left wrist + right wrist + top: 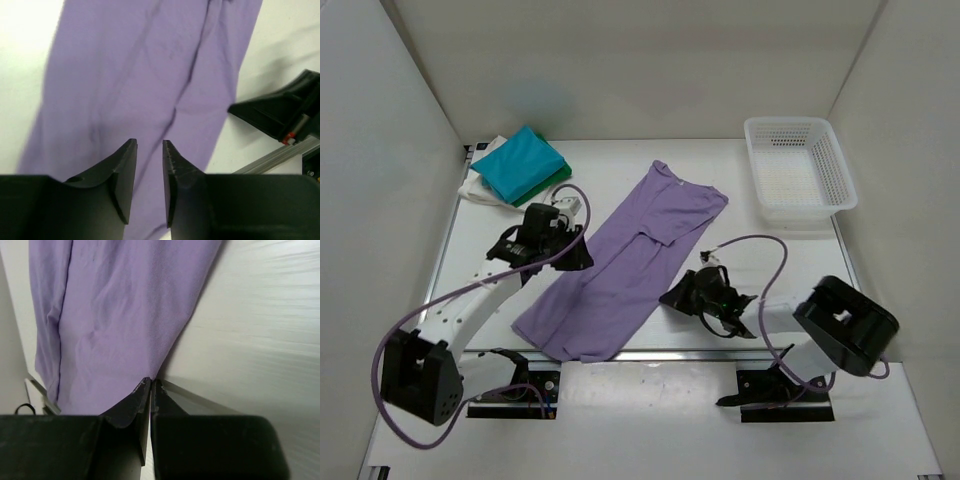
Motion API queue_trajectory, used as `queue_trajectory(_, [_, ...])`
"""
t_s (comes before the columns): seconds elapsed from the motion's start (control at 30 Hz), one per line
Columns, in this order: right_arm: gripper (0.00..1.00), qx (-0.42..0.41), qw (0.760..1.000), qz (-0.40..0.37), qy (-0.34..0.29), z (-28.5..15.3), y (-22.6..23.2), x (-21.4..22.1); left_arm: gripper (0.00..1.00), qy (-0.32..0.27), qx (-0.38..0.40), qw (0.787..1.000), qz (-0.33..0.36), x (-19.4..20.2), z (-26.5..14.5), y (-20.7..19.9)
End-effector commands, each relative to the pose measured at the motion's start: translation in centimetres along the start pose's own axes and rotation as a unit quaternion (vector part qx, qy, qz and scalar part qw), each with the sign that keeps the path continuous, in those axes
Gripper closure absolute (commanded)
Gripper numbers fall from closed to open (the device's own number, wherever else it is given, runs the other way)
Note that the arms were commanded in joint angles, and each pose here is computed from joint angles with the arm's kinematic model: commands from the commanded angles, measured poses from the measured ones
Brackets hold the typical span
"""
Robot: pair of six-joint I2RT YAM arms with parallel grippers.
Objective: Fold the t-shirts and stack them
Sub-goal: Rotate the tshirt 90 degrees
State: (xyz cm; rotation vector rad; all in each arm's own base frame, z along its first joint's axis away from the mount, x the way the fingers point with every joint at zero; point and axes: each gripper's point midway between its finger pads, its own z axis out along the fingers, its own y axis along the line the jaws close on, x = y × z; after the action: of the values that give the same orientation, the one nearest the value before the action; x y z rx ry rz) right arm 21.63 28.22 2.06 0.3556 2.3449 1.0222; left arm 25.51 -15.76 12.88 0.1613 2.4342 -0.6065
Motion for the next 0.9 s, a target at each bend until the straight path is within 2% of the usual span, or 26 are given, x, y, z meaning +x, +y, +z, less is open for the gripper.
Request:
queue_trajectory(0.0, [1.00, 0.020, 0.998, -0.045, 0.026, -2.5, -3.0, 0.1, 0.61, -0.034, 0.015, 0.999, 0.019, -3.9, 1.3, -2.0])
queue_trajectory(0.1, [0.99, 0.032, 0.998, -0.048, 0.025, -4.2, -4.9, -0.8, 0.56, -0.024, 0.013, 0.999, 0.028, -5.8, 3.9, -2.9])
queue_trajectory(0.13, [0.95, 0.038, 0.998, -0.045, 0.017, -4.6, -5.4, -1.8, 0.51, -0.006, 0.006, 1.000, 0.030, -5.5, 5.3, -2.6])
queue_trajectory(0.2, [0.75, 0.035, 0.998, -0.055, 0.023, -5.3, -5.5, -2.2, 0.47, -0.017, 0.008, 0.999, 0.033, -8.0, 6.8, -2.9])
queue_trajectory(0.23, [0.68, 0.036, 0.997, -0.059, 0.026, -5.5, -5.2, -2.5, 0.45, -0.013, 0.008, 0.999, 0.031, -8.6, 8.0, -2.9])
queue_trajectory(0.3, [0.63, 0.043, 0.996, -0.075, 0.030, -5.9, -5.2, -2.7, 0.42, -0.018, 0.009, 0.999, 0.032, -10.5, 9.8, -2.8])
queue_trajectory(0.53, [0.64, -0.019, 0.996, -0.092, 0.010, -7.7, -3.0, -3.8, 0.34, 0.001, -0.006, 0.996, 0.087, -15.8, 18.5, -3.4])
queue_trajectory(0.7, [0.64, -0.035, 0.993, -0.111, 0.005, -8.6, -2.2, -3.4, 0.27, 0.017, -0.026, 0.996, 0.089, -19.0, 23.5, -2.3])
queue_trajectory(0.8, [0.64, -0.047, 0.992, -0.121, 0.006, -9.0, -1.7, -3.3, 0.21, -0.013, -0.010, 0.998, 0.063, -20.9, 25.6, -1.2])
queue_trajectory(0.87, [0.63, -0.044, 0.992, -0.119, 0.012, -9.1, -1.9, -3.2, 0.21, -0.021, 0.001, 0.999, 0.050, -21.8, 26.4, -0.9])
